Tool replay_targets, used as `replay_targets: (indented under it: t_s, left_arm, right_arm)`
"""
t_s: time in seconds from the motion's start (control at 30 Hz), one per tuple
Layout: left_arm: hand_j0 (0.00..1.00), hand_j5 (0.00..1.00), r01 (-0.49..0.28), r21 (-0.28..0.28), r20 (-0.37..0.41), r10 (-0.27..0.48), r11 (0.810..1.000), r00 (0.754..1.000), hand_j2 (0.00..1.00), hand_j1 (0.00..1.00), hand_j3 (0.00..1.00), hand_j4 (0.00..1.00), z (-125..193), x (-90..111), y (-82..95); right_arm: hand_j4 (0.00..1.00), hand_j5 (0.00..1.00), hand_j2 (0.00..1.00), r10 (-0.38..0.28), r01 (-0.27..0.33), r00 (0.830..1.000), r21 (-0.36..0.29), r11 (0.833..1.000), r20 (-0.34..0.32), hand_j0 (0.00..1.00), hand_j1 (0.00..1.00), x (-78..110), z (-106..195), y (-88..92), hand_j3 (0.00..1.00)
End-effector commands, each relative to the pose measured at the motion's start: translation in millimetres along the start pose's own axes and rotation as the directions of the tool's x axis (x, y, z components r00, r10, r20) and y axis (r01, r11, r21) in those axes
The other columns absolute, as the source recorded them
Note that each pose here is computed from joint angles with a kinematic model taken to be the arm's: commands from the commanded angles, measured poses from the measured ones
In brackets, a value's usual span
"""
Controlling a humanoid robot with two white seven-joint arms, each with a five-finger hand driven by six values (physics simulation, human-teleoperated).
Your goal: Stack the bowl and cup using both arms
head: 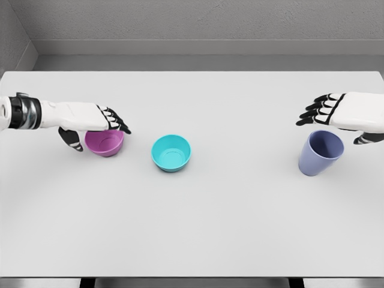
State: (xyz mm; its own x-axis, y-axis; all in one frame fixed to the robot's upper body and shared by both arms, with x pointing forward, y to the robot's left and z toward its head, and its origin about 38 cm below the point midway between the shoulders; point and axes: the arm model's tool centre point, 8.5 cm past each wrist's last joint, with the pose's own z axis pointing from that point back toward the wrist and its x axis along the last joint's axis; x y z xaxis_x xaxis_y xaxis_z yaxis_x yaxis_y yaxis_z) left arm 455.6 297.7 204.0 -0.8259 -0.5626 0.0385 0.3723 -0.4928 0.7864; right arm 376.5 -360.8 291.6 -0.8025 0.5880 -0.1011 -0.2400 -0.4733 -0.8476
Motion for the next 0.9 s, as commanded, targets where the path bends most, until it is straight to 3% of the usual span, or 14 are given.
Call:
replay_targets:
  t_s: [0.0,0.87]
  left_arm:
    - [1.0,1.0,-0.007,0.004,-0.003,0.007,1.0,1.0,1.0,1.0,1.0,1.0,-1,-2,0.6]
    - [1.0,1.0,-0.025,-0.005,-0.004,0.025,1.0,1.0,1.0,1.0,1.0,1.0,-8,-4,-4.9]
  right_arm:
    - [1.0,1.0,1.0,-0.003,0.003,1.0,0.0,1.0,-0.003,1.0,1.0,-0.5,1,-0.1,1.0]
    - [1.0,1.0,1.0,-0.017,0.017,1.0,0.035,0.999,0.017,1.0,1.0,5.1,-3,11.5,1.0]
